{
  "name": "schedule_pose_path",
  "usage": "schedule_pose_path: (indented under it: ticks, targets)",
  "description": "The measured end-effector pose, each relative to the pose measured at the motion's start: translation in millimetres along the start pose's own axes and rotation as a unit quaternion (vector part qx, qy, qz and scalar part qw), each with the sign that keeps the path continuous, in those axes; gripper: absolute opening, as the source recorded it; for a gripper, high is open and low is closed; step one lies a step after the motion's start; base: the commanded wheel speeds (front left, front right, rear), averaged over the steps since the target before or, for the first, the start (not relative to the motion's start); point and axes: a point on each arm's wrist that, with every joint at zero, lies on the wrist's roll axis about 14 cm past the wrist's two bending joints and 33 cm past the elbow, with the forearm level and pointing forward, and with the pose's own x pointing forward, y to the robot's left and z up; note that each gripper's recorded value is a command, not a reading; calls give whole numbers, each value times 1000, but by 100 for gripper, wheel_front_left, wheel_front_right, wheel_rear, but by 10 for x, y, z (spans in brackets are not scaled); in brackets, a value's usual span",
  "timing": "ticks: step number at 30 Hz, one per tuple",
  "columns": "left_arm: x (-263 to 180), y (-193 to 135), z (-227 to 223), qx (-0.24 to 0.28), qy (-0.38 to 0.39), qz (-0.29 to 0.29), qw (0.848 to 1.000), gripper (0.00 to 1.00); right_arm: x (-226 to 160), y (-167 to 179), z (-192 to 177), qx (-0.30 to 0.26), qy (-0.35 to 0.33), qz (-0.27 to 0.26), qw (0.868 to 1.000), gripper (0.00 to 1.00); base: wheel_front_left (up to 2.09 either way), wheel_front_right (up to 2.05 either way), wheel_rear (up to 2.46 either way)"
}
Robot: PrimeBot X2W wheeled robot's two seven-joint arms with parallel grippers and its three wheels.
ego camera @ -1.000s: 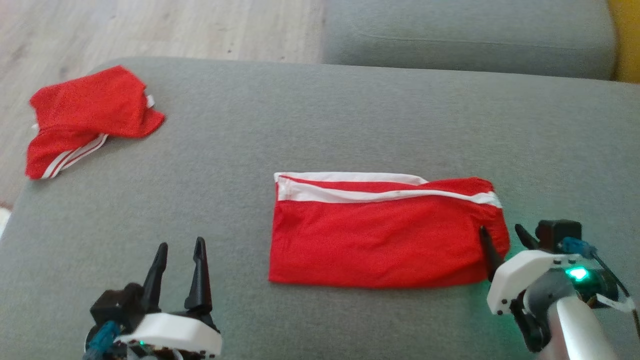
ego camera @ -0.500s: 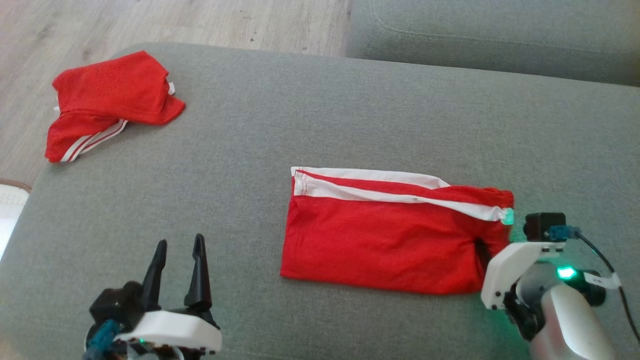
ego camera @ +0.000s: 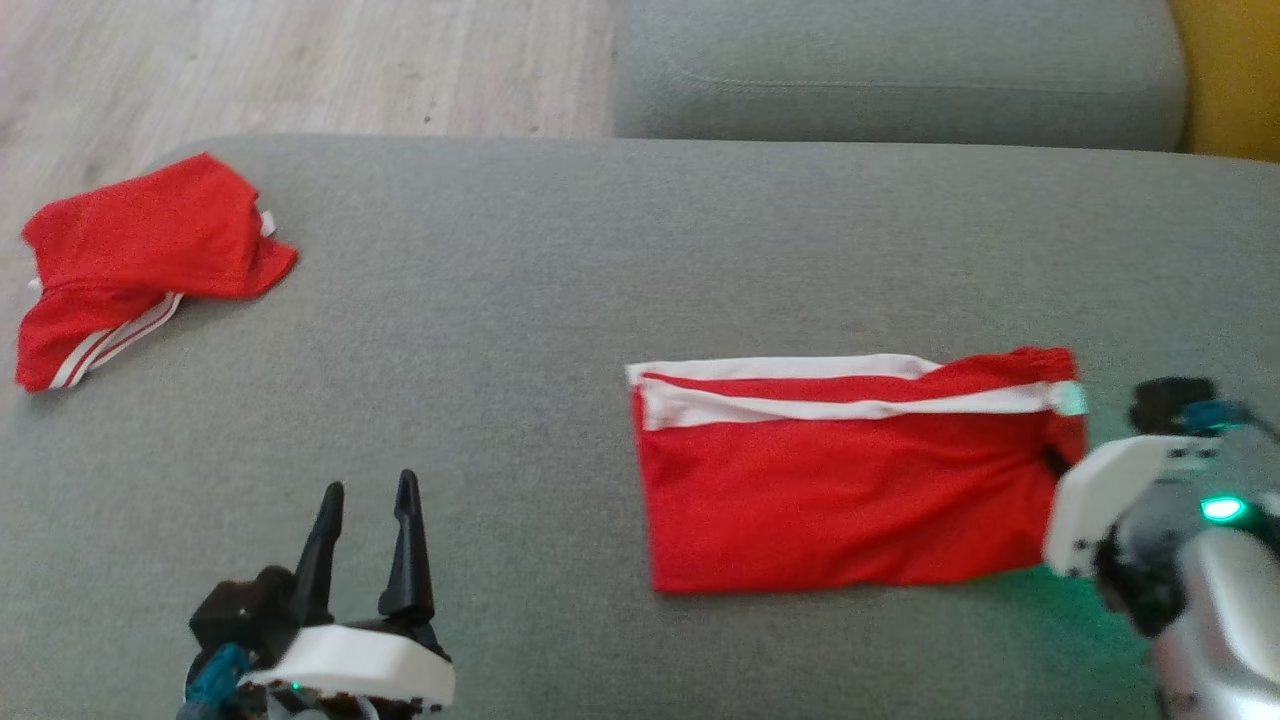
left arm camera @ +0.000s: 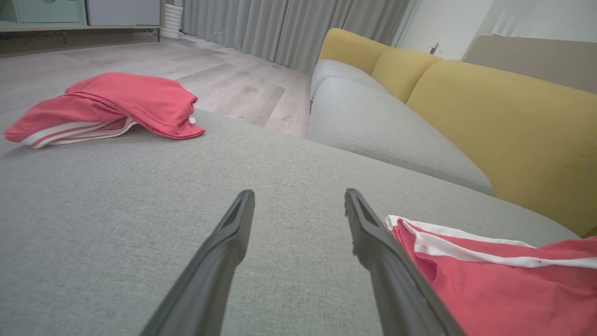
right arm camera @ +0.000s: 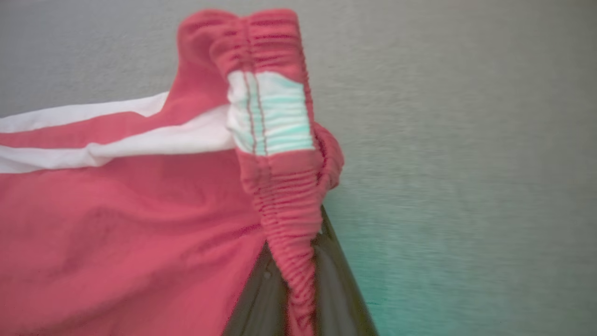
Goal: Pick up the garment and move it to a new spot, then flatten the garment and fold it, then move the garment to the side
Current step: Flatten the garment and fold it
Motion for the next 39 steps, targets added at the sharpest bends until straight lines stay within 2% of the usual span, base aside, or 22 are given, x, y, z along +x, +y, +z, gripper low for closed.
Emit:
schedule_pose_path:
  ticks: [4, 9, 16, 20, 26, 28, 33, 34, 35, 36, 39]
  targets:
    - [16, -92, -10, -3, 0, -13, 1000, 100, -168, -326, 55, 17, -9, -29, 999, 0, 0, 0, 0]
    - [-11, -123, -79, -4, 10, -19, 1000, 100, -254, -232, -48, 68, -1, -4, 998, 0, 0, 0, 0]
    - [-31, -124, -104, -2, 13, -20, 1000, 100, -337, 461, 196, 103, -32, 97, 989, 0, 0, 0, 0]
    - [-61, -115, -111, -1, 13, -20, 1000, 100, -367, 795, 304, 104, -44, 139, 984, 0, 0, 0, 0]
    - [-114, -76, -143, -6, 15, -12, 1000, 100, -286, 1103, 222, 90, -33, 171, 981, 0, 0, 0, 0]
    - [-128, -42, -153, -10, 16, -5, 1000, 100, -242, 1330, 133, 97, -20, 203, 974, 0, 0, 0, 0]
    - [-140, -6, -187, -16, 19, 6, 1000, 100, -163, 1589, 62, 88, -8, 231, 969, 0, 0, 0, 0]
    - [-139, -5, -191, -17, 20, 7, 1000, 100, -149, 1622, 83, 85, -12, 235, 968, 9, 0, 0, 0]
    - [-140, -2, -194, -17, 20, 8, 1000, 100, -135, 1654, 98, 80, -14, 237, 968, 61, 0, 0, 0]
    - [-140, -1, -197, -17, 20, 8, 1000, 100, -126, 1692, 109, 74, -16, 240, 968, 98, 0, 0, 0]
    - [-127, -10, -199, -18, 20, 5, 1000, 100, -131, 1833, 121, 63, -18, 257, 964, 100, 0, 0, 0]
